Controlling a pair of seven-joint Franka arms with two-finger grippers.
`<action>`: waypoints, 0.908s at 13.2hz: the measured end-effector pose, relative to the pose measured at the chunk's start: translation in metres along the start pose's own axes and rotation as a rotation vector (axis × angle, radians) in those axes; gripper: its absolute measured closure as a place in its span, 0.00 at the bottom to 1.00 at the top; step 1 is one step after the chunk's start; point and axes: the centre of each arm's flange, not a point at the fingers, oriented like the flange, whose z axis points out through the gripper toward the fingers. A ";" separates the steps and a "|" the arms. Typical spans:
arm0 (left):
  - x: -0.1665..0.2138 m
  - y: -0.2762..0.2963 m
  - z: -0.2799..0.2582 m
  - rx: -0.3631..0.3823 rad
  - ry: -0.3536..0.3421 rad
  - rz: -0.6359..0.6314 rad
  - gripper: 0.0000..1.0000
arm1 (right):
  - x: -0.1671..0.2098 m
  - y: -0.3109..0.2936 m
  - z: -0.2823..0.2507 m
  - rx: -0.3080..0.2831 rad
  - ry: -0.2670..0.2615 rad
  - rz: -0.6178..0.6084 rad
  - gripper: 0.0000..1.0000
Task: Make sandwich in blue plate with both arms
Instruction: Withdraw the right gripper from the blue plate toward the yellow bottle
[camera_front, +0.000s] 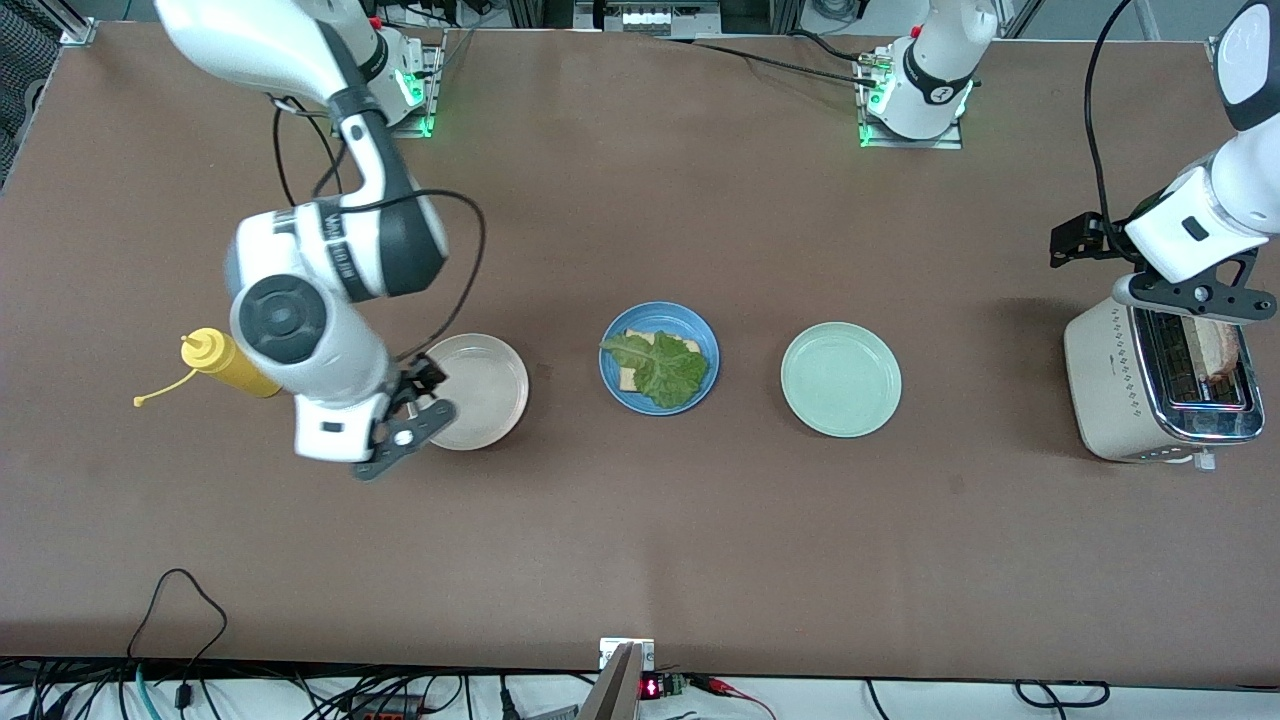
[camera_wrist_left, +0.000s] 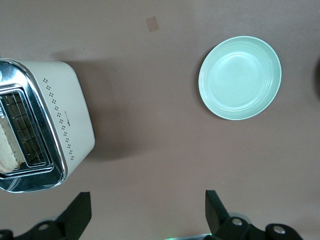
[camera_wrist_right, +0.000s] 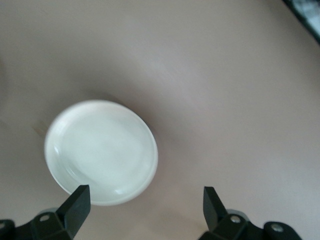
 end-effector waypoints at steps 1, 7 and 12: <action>0.000 0.000 0.000 0.000 0.001 0.000 0.00 | -0.013 0.019 -0.001 0.005 -0.013 0.032 0.00; 0.001 0.000 -0.001 0.001 0.007 0.000 0.00 | -0.141 0.148 -0.014 0.057 -0.032 0.117 0.00; 0.001 0.000 -0.002 0.001 0.010 0.000 0.00 | -0.288 0.256 -0.002 0.247 0.202 -0.083 0.00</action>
